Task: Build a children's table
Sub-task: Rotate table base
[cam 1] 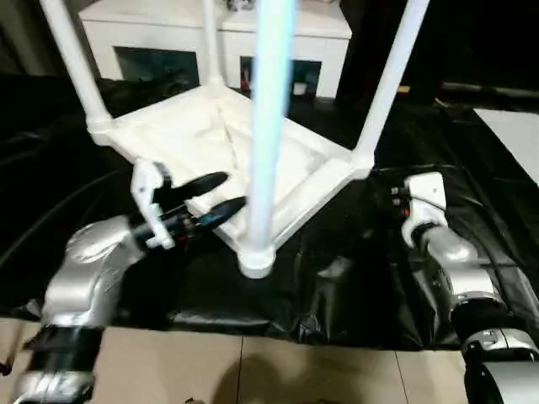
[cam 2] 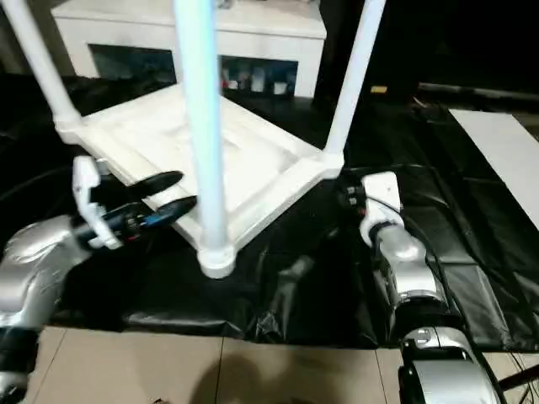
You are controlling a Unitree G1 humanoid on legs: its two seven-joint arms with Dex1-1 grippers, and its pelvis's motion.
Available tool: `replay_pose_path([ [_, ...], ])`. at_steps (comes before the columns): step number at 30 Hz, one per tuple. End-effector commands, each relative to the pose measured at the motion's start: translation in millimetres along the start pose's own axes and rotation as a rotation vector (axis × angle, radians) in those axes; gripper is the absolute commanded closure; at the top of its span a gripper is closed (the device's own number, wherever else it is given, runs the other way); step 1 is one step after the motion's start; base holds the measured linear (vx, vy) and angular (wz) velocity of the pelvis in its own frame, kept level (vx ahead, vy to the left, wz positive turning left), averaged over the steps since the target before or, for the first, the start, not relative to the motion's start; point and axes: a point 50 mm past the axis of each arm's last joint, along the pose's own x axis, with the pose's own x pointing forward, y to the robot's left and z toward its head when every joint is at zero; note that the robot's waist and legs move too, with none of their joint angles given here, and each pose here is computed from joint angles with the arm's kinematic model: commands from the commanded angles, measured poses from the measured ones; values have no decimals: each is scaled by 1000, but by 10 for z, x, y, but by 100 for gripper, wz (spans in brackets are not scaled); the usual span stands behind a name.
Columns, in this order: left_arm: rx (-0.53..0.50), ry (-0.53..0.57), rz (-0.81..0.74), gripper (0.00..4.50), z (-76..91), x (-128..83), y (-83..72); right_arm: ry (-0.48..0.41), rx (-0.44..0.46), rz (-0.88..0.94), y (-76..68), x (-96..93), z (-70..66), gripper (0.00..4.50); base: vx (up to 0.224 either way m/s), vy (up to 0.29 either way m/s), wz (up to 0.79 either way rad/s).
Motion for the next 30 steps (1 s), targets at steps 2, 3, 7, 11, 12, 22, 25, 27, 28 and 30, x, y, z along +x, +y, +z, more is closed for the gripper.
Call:
replay_pose_path([
  [2, -20, -6, -82, 119, 3, 127, -50, 25, -7, -1, 41, 60, 40, 79, 0, 0, 0],
  [3, -46, -21, -109, 119, 7, 162, -73, 13, 5, 26, 101, 87, 75, 79, 0, 0, 0],
  [7, -137, -60, -193, 119, 29, 227, -152, -45, 61, 109, 275, 149, 228, 79, 0, 0, 0],
  [11, -118, -49, -227, 119, 13, 316, -201, -104, 74, 216, 458, 177, 358, 79, 0, 0, 0],
  [12, -113, -48, -233, 119, 10, 337, -211, -113, 70, 234, 491, 179, 377, 79, 0, 0, 0],
  [22, -121, -115, -335, 119, 88, 704, -412, -101, 1, 495, 927, 129, 308, 79, 0, 0, 0],
  [25, -116, -129, -373, 119, 127, 778, -489, -121, 4, 490, 910, 124, 312, 79, 0, 0, 0],
  [27, -108, -139, -420, 119, 156, 851, -590, -140, 43, 539, 921, 104, 319, 79, 0, 0, 0],
  [28, -111, -145, -429, 119, 164, 866, -611, -141, 45, 552, 932, 97, 314, 79, 0, 0, 0],
  [30, -115, -176, -464, 119, 206, 976, -720, -146, 52, 620, 1009, 57, 275, 79, 0, 0, 0],
])
